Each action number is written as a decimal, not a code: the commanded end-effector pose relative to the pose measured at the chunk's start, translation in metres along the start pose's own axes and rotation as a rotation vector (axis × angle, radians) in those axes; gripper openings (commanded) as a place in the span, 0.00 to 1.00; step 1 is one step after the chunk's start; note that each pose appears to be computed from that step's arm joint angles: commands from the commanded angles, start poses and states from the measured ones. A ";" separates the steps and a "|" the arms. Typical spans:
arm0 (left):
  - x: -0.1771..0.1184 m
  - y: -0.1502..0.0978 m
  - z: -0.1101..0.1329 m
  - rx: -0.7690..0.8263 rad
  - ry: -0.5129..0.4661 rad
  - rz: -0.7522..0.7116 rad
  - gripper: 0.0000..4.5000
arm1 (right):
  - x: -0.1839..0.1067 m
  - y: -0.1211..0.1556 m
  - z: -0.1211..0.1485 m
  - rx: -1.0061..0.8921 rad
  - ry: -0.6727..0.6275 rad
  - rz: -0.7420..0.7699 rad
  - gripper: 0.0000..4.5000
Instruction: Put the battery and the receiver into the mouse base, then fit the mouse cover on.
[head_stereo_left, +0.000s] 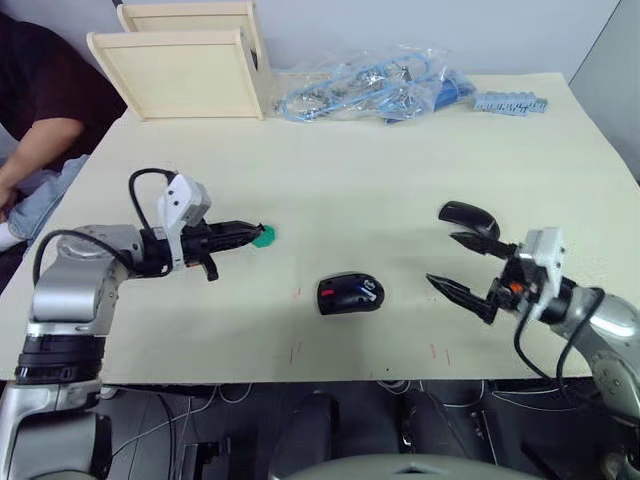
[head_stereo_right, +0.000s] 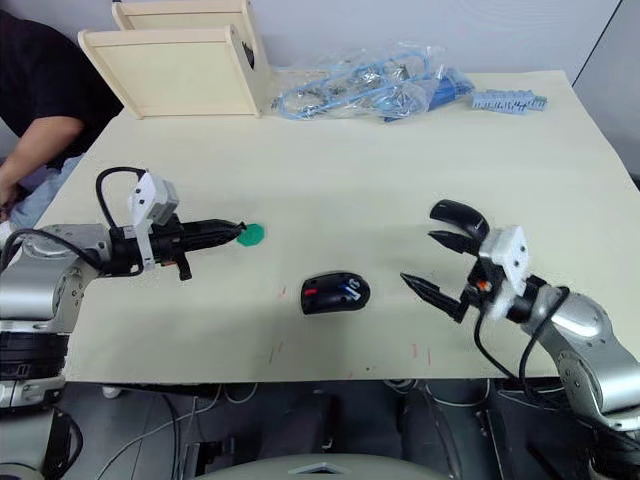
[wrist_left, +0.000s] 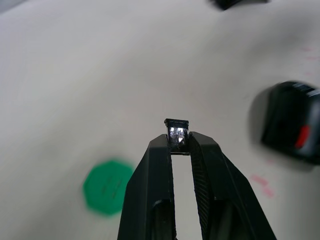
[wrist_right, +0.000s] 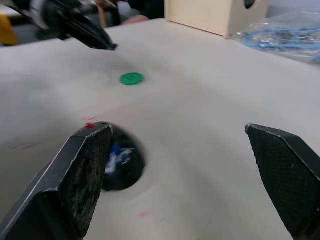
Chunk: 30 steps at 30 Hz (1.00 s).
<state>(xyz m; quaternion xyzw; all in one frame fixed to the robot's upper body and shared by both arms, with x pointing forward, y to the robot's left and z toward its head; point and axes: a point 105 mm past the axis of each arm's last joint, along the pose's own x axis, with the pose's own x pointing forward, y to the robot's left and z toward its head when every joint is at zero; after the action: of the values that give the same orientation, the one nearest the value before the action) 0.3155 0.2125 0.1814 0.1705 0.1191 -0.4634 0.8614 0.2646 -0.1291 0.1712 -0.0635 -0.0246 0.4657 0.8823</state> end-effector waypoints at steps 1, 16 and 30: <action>0.006 -0.008 0.026 0.068 -0.040 -0.055 0.00 | 0.013 0.003 0.011 0.089 0.046 0.080 1.00; 0.045 -0.036 0.067 0.330 -0.065 -0.230 0.00 | 0.072 -0.002 0.032 0.470 0.210 0.199 1.00; 0.066 -0.056 0.088 0.538 -0.113 -0.303 0.00 | 0.090 0.000 0.055 0.697 0.246 0.297 0.62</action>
<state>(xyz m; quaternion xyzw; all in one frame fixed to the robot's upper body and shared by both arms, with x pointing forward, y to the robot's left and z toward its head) 0.3111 0.1015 0.2154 0.3242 -0.0057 -0.6127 0.7207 0.3119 -0.0499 0.2106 0.1825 0.2725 0.5454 0.7713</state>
